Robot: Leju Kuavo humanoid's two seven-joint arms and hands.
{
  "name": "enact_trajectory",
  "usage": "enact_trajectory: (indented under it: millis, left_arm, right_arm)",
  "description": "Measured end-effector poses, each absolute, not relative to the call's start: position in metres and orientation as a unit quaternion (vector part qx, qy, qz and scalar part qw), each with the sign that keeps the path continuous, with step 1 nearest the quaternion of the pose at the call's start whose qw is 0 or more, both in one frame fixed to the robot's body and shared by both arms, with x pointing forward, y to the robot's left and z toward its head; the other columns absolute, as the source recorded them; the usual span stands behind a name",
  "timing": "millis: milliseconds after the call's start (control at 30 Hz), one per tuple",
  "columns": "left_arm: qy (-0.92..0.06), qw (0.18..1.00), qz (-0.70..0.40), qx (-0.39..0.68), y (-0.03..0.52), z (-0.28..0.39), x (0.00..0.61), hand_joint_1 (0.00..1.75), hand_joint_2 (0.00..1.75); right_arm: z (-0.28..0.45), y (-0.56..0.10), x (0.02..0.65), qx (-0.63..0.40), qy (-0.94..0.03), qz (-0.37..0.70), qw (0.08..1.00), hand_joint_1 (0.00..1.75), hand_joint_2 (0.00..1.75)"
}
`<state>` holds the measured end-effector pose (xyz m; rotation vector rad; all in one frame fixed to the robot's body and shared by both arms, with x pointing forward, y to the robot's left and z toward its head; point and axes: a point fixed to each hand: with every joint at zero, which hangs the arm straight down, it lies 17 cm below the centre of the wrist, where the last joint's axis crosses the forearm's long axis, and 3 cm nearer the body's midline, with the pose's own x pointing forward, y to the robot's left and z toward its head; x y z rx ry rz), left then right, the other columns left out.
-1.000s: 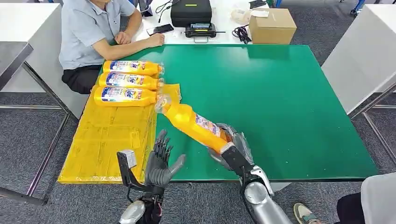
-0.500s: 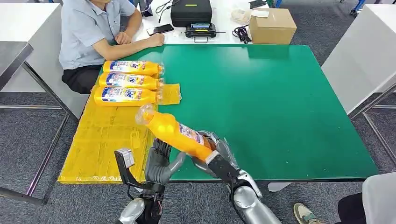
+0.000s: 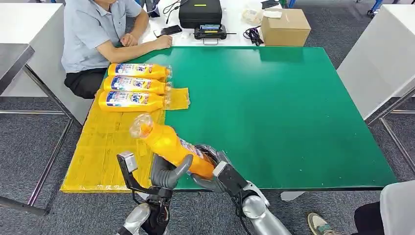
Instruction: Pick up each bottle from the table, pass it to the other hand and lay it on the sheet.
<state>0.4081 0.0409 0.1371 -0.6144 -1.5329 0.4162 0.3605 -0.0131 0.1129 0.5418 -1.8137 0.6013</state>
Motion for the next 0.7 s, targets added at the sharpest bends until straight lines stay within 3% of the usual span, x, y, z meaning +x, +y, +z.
enact_trajectory:
  millis: [33,67,167,200,233,300,333,700]
  left_arm:
    - [-0.681,0.656,0.183,-0.270,0.041,0.138,0.408,0.03,1.75]
    - [-0.683,0.654,0.183,-0.269,0.042,0.140,0.408,1.75,1.75]
    - [-0.685,0.652,0.182,-0.268,0.042,0.141,0.408,1.75,1.75]
    - [-0.688,0.649,0.182,-0.269,0.042,0.143,0.408,1.75,1.75]
    - [-0.692,0.645,0.182,-0.269,0.043,0.145,0.407,1.75,1.75]
    - [-0.698,0.638,0.179,-0.270,0.043,0.150,0.407,1.75,1.75]
    - [-0.704,0.633,0.177,-0.268,0.044,0.153,0.407,1.75,1.75]
    - [-0.733,0.608,0.169,-0.254,0.048,0.172,0.406,1.75,1.75]
  right_arm:
    - [0.113,-0.013,0.360,0.232,-0.764,0.252,0.546,1.75,1.75]
    - [0.114,-0.012,0.360,0.234,-0.765,0.252,0.545,1.75,1.75]
    - [0.114,-0.012,0.359,0.237,-0.764,0.250,0.545,1.75,1.75]
    - [0.115,-0.012,0.360,0.237,-0.764,0.250,0.545,1.62,1.75]
    - [0.115,-0.012,0.360,0.237,-0.765,0.251,0.544,1.40,1.75]
    - [0.117,-0.012,0.362,0.237,-0.766,0.251,0.542,0.12,1.75]
    - [0.117,-0.012,0.362,0.237,-0.766,0.251,0.543,0.00,1.75]
    - [0.094,-0.013,0.364,0.228,-0.745,0.258,0.572,0.00,1.75]
